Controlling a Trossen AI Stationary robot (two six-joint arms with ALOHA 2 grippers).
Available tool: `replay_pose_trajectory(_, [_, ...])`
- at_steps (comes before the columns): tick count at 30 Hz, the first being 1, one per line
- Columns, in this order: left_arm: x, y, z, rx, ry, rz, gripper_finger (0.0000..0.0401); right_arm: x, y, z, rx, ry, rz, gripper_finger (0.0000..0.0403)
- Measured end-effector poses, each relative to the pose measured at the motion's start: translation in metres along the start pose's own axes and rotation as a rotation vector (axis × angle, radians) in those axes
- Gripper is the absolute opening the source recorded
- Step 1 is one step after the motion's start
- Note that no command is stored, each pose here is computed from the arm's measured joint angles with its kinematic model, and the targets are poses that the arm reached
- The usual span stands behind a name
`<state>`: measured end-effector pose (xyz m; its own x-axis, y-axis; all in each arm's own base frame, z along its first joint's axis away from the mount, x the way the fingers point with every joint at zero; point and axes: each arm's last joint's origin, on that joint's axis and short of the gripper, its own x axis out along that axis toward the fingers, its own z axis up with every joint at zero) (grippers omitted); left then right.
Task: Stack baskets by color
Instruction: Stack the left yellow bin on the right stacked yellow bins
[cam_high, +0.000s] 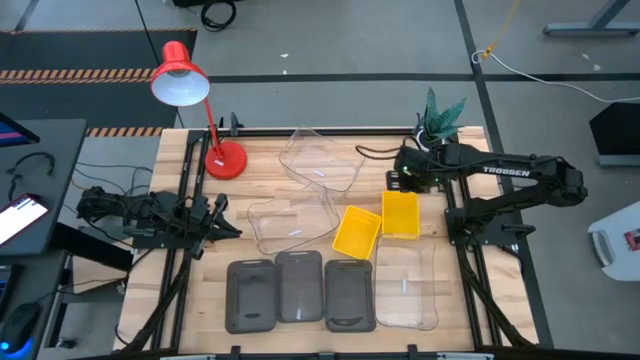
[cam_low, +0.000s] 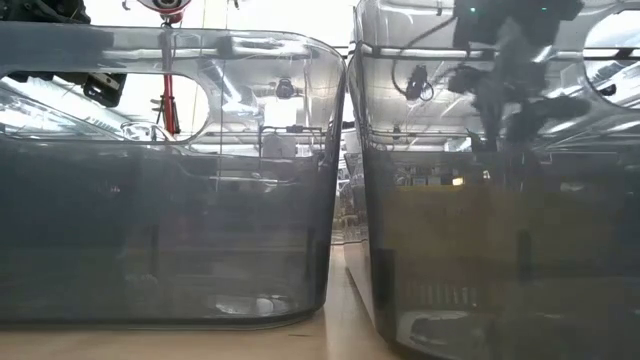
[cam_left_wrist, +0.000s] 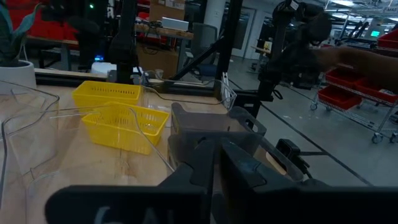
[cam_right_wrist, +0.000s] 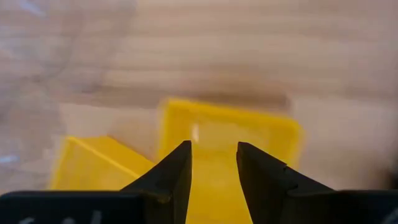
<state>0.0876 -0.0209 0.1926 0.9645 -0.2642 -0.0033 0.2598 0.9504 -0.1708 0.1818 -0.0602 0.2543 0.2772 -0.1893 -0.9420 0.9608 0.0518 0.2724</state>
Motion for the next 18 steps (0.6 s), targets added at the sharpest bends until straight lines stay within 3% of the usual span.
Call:
replay_pose_trajectory(11, [0.0, 0.0, 0.0, 0.0, 0.0, 0.0, 0.003, 0.043, 0.046, 0.002, -0.379, -0.07, 0.119, 0.0129])
replay_pose_trajectory(18, [0.0, 0.0, 0.0, 0.0, 0.001, 0.0, 0.0027, 0.057, 0.057, -0.004, -0.471, -0.087, 0.117, 0.0129])
